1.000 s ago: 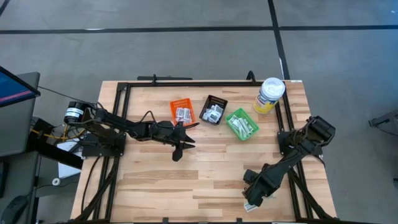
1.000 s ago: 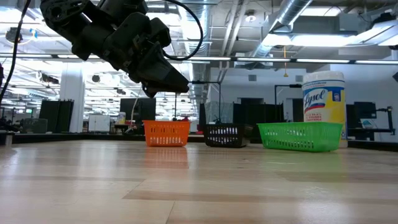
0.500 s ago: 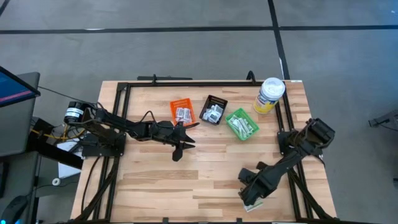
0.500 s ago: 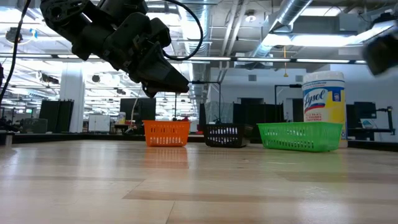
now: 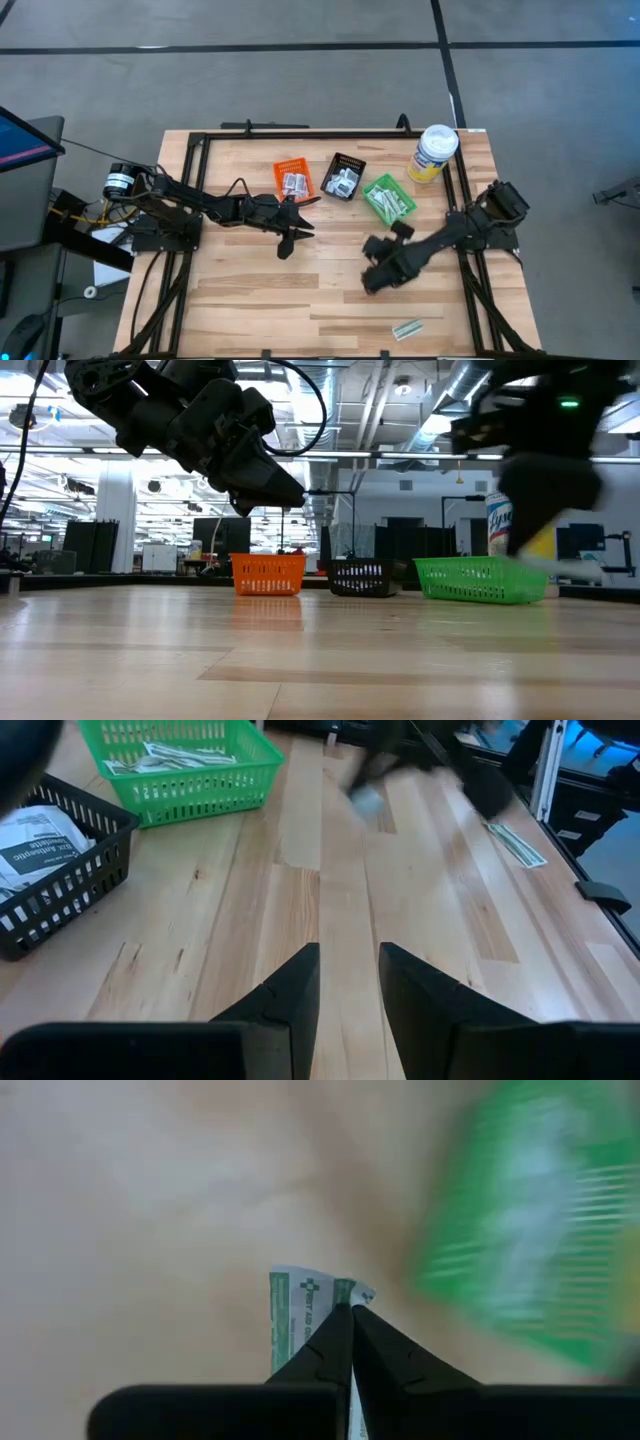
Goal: Pick & Place First Aid Supplies
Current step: Put the green bandage pack into the green basket
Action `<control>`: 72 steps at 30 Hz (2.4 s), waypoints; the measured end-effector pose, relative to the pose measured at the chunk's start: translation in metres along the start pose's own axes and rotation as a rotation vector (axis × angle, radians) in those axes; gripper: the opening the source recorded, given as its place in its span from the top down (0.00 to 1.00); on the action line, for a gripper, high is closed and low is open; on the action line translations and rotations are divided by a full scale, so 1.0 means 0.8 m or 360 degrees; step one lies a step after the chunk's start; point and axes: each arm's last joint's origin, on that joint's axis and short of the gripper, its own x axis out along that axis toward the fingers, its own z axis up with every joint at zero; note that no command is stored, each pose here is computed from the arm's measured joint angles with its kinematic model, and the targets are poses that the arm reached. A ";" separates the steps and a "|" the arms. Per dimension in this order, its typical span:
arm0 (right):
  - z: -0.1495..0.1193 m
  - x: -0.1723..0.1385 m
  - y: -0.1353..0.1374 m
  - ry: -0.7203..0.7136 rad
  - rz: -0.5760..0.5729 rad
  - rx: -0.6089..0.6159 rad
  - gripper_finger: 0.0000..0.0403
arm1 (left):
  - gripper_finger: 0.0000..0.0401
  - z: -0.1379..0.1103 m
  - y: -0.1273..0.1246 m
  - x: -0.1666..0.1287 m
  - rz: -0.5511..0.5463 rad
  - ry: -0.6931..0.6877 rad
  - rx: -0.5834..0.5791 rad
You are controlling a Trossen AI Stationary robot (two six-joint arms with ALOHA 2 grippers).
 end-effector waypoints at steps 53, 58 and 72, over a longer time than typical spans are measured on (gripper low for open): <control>-0.005 -0.041 -0.023 0.0186 -0.0066 -0.0001 0.76 | 0.74 -0.001 -0.010 0.000 -0.0044 -0.0002 -0.0034; -0.047 -0.070 0.027 0.0232 0.0406 -0.0139 0.76 | 0.74 -0.001 -0.010 0.000 -0.0044 -0.0002 -0.0034; -0.159 -0.102 0.089 0.0441 0.0658 0.0137 0.76 | 0.74 0.000 -0.010 0.000 -0.0047 -0.0016 -0.0037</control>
